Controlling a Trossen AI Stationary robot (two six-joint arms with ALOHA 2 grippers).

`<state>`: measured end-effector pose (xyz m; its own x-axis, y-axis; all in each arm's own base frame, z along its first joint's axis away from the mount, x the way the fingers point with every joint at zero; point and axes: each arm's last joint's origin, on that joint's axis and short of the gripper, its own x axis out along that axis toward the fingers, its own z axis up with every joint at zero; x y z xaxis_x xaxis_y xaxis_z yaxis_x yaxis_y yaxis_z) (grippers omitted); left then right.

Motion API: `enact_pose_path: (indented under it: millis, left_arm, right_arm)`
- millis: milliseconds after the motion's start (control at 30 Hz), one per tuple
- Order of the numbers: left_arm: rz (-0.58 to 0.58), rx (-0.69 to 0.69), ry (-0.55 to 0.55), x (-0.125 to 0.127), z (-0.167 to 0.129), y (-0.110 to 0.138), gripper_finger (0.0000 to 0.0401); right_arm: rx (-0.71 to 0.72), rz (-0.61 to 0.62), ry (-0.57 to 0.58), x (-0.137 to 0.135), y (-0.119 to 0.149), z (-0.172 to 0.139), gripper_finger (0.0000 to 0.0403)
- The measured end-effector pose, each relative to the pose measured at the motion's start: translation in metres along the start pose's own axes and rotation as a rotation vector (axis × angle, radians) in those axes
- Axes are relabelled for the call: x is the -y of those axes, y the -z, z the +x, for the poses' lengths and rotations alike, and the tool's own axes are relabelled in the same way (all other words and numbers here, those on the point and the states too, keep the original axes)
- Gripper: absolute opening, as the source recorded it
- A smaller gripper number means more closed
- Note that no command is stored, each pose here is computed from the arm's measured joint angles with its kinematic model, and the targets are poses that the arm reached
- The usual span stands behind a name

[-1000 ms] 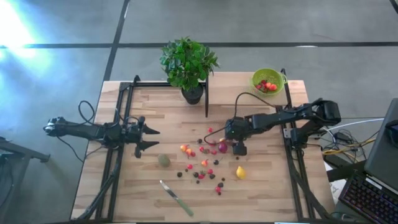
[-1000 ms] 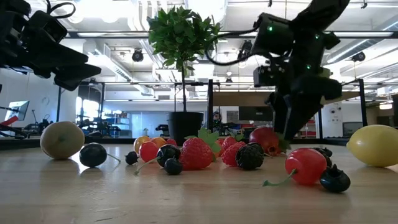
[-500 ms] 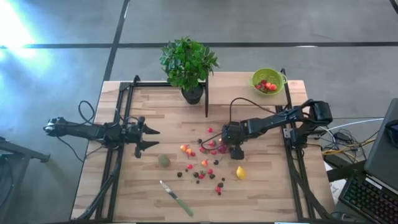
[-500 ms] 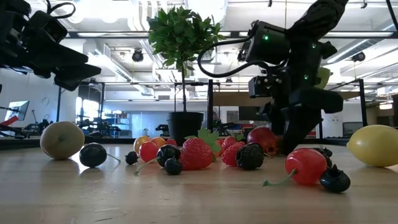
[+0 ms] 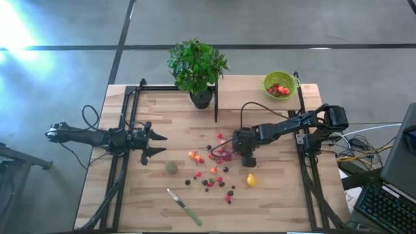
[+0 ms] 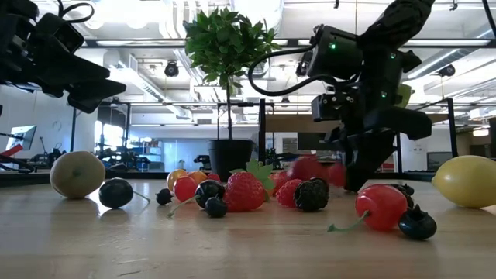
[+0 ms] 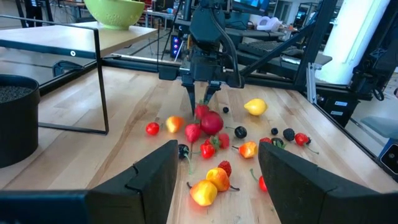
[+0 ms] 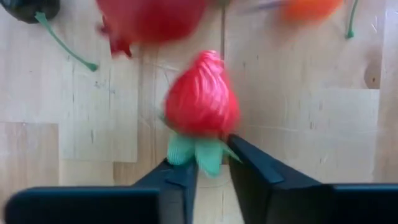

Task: Pick & Place Fruit
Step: Put the strawberry into the green strainer bowl on the shelf

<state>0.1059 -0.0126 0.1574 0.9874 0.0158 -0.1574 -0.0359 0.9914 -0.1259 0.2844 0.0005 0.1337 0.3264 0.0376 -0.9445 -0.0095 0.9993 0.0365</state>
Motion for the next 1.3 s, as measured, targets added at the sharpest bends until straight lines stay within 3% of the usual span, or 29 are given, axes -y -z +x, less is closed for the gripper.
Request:
enact_pose_path:
  millis: [167, 533, 800, 1100, 1300]
  left_arm:
    - [0.0, 0.0, 0.0, 0.0, 0.0, 0.0, 0.0229]
    - [0.0, 0.0, 0.0, 0.0, 0.0, 0.0, 0.0229]
    - [0.0, 0.0, 0.0, 0.0, 0.0, 0.0, 0.0229]
    - [0.0, 0.0, 0.0, 0.0, 0.0, 0.0, 0.0229]
    - [0.0, 0.0, 0.0, 0.0, 0.0, 0.0, 0.0229]
  right_arm:
    - [-0.01, 0.0, -0.001, 0.0, 0.0009, -0.0006, 0.0015]
    - [-0.01, 0.057, -0.02, -0.0005, 0.0008, -0.0006, 0.0009]
    - [-0.013, 0.02, -0.028, -0.0039, 0.0009, -0.0006, 0.0063]
    - [-0.005, -0.066, 0.061, -0.0012, 0.0, -0.0011, 0.0148]
    - [0.01, -0.101, 0.062, -0.0013, -0.0015, -0.0011, 0.0163]
